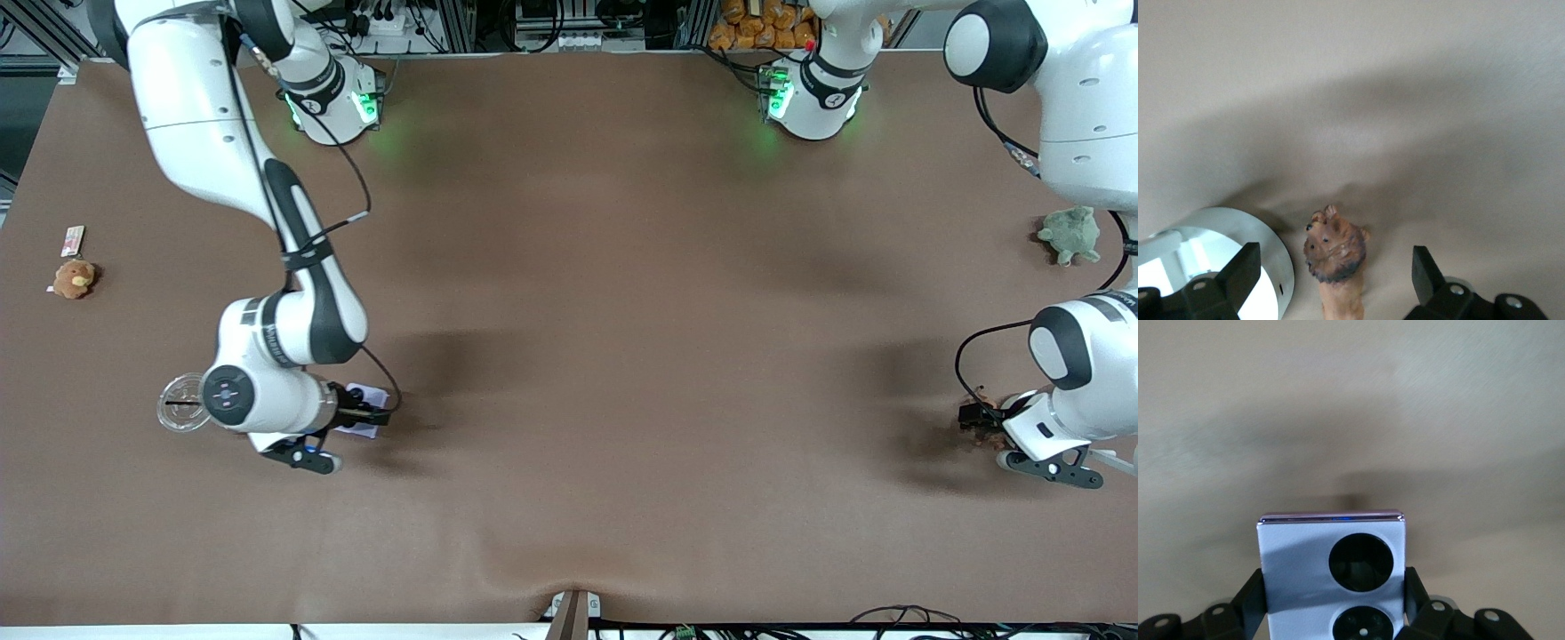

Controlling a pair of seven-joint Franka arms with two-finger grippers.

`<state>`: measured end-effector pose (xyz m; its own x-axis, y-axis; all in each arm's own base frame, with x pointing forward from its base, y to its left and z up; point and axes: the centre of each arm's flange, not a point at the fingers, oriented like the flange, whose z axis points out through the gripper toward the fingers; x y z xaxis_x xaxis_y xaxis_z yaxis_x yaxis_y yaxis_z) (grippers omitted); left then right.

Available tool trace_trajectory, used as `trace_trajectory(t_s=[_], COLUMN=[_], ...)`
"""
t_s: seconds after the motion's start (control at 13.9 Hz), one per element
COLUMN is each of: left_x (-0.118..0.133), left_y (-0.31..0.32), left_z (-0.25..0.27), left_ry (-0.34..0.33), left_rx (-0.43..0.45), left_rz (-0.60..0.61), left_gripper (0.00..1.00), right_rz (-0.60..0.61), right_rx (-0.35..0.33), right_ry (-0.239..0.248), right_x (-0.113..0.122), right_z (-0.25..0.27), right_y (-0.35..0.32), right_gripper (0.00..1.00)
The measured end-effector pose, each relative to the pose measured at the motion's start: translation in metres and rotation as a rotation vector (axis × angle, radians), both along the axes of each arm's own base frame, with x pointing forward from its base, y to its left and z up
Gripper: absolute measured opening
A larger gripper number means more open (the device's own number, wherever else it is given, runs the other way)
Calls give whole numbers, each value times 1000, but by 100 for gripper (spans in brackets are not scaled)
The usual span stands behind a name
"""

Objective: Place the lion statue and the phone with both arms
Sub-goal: 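Carry the white phone with the right gripper down beside the glass cup, then release the lion with the left gripper while the right gripper releases the phone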

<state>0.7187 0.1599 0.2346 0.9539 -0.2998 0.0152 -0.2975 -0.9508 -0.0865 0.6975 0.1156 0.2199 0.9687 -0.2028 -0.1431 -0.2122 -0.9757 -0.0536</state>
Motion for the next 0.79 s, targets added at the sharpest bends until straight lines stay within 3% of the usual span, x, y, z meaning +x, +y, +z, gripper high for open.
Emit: trace_trajectory(t_s=[0.36, 0.79], left_x=[-7, -33], left_y=[-20, -62], left_z=[82, 195], left_ry=[45, 69], left_rx=[-20, -32], left_rz=[-10, 52], left_gripper=[100, 100], right_rz=[109, 177], right_rx=[18, 15], right_ry=[-24, -47], right_x=[6, -2], right_z=[-16, -46], right_y=[-59, -79], right_gripper=[84, 84])
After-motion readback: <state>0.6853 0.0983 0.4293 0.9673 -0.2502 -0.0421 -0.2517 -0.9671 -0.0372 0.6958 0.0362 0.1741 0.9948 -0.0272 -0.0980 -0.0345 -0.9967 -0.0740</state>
